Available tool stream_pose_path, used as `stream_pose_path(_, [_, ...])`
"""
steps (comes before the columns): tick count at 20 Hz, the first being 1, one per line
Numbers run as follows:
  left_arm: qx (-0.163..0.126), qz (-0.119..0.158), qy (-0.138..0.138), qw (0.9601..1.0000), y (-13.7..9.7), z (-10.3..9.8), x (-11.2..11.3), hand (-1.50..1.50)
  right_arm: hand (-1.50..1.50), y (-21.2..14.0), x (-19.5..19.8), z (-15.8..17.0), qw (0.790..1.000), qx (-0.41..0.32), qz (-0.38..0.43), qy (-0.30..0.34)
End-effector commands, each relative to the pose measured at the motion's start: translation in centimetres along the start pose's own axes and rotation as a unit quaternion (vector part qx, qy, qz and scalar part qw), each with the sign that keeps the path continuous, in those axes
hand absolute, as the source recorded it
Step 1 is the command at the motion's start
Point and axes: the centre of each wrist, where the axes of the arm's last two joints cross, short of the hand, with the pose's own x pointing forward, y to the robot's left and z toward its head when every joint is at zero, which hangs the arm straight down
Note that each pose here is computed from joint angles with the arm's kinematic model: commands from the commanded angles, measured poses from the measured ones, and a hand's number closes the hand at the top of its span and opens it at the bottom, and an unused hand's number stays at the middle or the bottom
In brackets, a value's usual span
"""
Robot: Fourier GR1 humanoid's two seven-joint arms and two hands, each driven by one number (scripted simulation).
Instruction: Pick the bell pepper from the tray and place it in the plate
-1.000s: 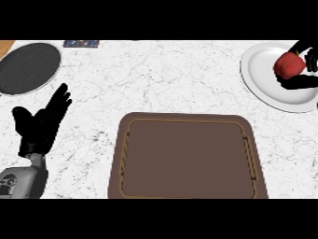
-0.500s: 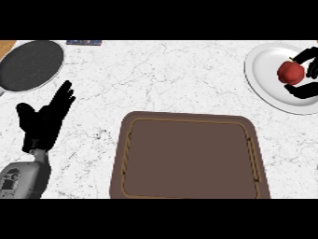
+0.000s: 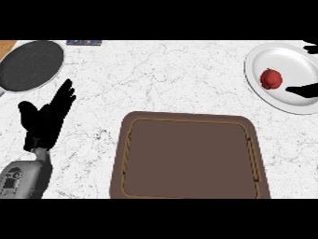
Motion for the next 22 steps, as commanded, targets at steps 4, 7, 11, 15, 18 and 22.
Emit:
stream_pose_path(4, [0.009, -0.004, 0.007, 0.9999, 0.4, 1.7, -0.7, 0.0, -1.5, -2.4, -0.3, 0.0, 0.982, -0.037, -0.156, -0.098])
stream_pose_path(7, [0.009, 0.002, 0.006, 0.9999, 0.4, 2.0, -1.1, 0.0, -1.5, -3.3, 1.6, -2.1, 0.972, -0.034, -0.227, -0.041])
stream_pose_path(11, [0.011, 0.002, 0.01, 0.9999, 1.3, 0.5, -0.1, 0.0, -1.5, -4.1, -0.4, -0.3, 0.951, 0.035, -0.307, 0.014])
stream_pose_path(15, [0.007, 0.008, 0.002, 0.9999, 1.1, 0.6, 0.0, 0.0, -1.5, -5.9, -1.4, 0.9, 0.945, 0.042, -0.324, 0.013])
stream_pose_path(18, [0.001, 0.002, 0.0, 1.0, 0.6, 1.0, -1.9, 0.0, -1.5, -5.7, -2.1, 1.8, 0.947, 0.028, -0.319, -0.008])
stream_pose_path(22, [0.005, 0.003, 0.005, 1.0, -0.9, 1.2, -1.8, 0.0, -1.5, -8.6, -3.1, 3.5, 0.951, 0.019, -0.307, -0.016])
